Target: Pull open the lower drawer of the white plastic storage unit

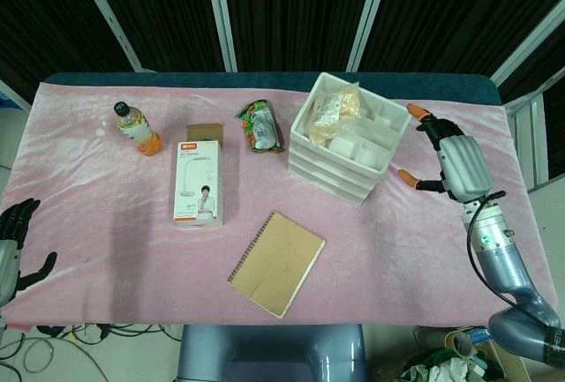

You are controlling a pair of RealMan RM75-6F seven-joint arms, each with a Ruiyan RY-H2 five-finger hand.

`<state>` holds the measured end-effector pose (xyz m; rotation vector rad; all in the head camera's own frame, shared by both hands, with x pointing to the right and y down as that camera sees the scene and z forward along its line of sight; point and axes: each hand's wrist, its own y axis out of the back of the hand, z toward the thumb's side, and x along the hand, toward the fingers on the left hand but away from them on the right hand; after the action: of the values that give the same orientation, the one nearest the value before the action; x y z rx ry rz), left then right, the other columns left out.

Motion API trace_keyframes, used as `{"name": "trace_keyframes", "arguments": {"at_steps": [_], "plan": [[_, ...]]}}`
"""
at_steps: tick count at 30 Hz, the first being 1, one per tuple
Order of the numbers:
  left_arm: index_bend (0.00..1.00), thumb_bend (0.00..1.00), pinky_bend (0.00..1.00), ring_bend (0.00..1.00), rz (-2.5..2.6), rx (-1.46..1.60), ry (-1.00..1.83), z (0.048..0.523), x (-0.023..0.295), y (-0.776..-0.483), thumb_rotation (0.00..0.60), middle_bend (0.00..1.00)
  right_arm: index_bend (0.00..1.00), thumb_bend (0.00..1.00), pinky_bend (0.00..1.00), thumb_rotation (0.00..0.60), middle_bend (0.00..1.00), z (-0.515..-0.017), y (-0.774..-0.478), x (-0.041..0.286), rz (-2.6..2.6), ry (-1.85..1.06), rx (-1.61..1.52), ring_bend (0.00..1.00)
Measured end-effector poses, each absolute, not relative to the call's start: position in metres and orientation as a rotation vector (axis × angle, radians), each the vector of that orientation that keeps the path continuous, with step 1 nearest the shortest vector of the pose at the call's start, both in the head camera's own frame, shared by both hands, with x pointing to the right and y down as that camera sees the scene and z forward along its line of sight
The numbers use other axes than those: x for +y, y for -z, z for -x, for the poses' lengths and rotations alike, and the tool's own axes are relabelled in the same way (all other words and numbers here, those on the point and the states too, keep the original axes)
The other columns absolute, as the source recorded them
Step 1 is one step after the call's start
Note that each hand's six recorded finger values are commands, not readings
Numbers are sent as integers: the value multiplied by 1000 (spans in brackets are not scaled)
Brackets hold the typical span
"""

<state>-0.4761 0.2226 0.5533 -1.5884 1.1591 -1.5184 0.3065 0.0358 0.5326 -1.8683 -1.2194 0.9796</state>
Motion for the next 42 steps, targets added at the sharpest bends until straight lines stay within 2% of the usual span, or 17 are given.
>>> {"name": "trace_keyframes", "arguments": {"at_steps": [17,36,39,42], "plan": [[58,335,185,52,1588,1129,1511,473,224,-554,600,64,91,126,193,600,140,-294,-529,46,1911,-929,-1281,269],[59,335,178,52,1558,1138,1487,475,223,-549,600,64,77,123,193,600,150,-284,-538,59,1923,-962,-1249,279],[58,335,177,52,1556,1143,1479,475,223,-547,600,64,74,118,278,600,234,-282,-540,66,1958,-964,-1268,364],[58,335,177,52,1557,1141,1474,475,222,-547,600,64,83,132,486,600,330,-279,-542,77,2023,-949,-1315,470]]}}
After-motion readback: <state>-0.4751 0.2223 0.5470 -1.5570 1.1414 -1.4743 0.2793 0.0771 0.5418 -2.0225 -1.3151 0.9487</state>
